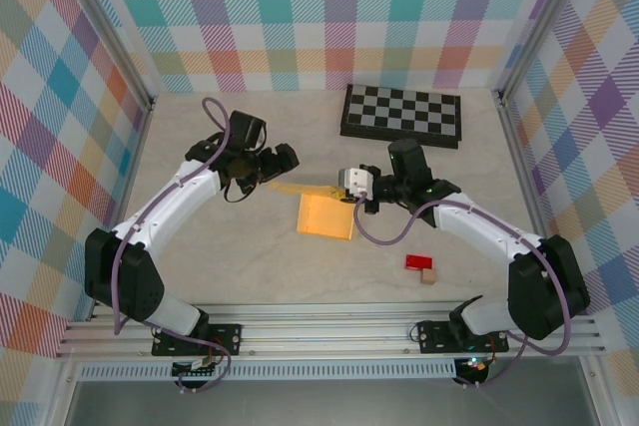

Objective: Fold the paper box

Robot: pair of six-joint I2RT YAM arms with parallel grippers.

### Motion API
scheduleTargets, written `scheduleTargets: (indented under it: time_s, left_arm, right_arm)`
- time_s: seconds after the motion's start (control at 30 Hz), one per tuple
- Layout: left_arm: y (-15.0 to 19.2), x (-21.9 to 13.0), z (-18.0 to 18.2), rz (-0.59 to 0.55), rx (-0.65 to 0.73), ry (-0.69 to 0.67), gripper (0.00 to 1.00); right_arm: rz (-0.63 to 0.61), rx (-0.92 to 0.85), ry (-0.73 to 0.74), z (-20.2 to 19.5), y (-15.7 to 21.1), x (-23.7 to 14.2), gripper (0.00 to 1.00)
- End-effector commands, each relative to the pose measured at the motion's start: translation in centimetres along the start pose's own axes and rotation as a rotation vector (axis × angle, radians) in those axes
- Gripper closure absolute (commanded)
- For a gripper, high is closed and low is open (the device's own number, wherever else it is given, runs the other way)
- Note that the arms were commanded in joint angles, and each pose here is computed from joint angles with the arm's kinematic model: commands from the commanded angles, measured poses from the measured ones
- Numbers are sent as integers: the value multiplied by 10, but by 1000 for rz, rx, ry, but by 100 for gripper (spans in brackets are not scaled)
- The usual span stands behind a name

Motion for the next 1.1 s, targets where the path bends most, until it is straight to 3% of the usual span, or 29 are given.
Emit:
scheduleTargets:
  time_s: [0.0,0.17,0.8,1.07]
  left_arm:
    - [-4,17,0,38,-53,28,7]
    - [4,37,-6,112,-58,58,12]
    - [39,42,-39,122,-98,161,42]
    - [67,42,-36,91,47,19,47]
  right_arm:
    - [-46,-5,-3,1,-2,3,99]
    - [-38,8,-3,2,4,6,99]
    - [143,39,-79,18,39,26,94]
    - [244,52,-167,33,42,19,74]
Point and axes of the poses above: each hand's point on the last joint's axis, 136 mm out from that joint toward the fingers, its own x axis out along the fingers, its own z axis along the line the jaws close on, y = z × x, the point moved 10 cm from there along -x, back along the fingers, and after that the axes turned 4 degrees about x, right-handed, at the moved point
